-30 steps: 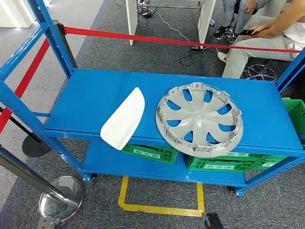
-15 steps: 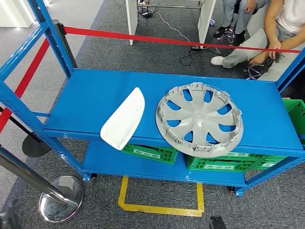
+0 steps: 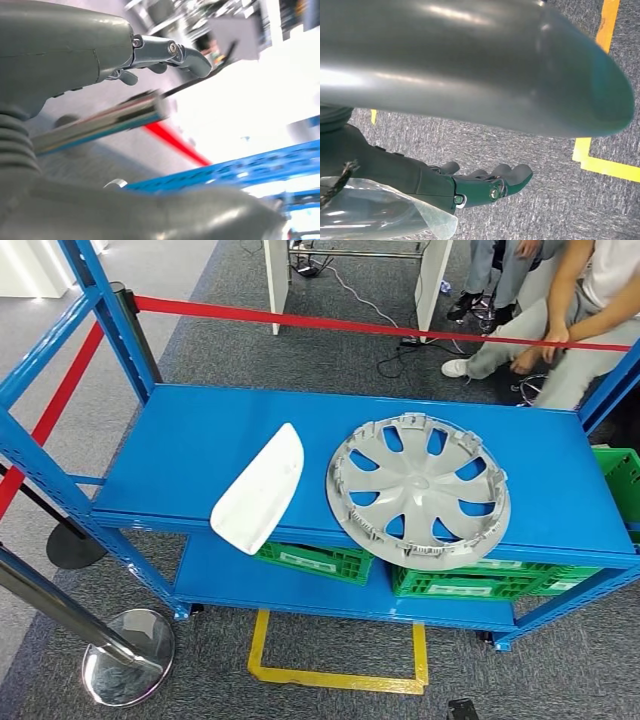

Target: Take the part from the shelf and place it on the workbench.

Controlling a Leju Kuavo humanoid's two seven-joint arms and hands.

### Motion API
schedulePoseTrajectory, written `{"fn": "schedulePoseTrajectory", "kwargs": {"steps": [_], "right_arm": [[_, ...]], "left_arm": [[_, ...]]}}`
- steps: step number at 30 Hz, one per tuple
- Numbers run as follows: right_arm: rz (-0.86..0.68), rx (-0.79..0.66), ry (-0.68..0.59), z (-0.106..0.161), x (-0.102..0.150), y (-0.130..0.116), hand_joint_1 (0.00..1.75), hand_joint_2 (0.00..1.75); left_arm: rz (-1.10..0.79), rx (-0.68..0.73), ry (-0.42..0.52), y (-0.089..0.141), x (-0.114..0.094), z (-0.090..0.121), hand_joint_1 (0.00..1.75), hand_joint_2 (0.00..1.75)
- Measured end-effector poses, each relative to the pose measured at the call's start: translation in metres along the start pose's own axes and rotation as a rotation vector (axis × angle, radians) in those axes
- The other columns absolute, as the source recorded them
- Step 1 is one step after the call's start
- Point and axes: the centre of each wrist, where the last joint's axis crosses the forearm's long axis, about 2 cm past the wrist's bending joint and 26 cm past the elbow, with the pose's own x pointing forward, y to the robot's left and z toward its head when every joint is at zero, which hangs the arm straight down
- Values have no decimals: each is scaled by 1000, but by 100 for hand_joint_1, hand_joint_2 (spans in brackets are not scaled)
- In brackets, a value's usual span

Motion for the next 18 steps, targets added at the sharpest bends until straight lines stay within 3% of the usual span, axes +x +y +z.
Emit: {"fn": "schedulePoseTrajectory", "kwargs": {"steps": [6,13,15,18], "right_arm": [[40,9,-14,0,-1,-1,0,0],[58,19,-18,-3,-1,2,0,0],[56,20,-14,-4,-1,2,0,0],[60,14,-4,-5,-1,2,0,0]], "left_arm": [[-127,45,-160,9,16,-22,0,175],[-306,-37,-302,16,21,-48,0,175],[-322,-68,-308,16,22,-52,0,175],[-275,-130,-235,6,27,-58,0,175]]}}
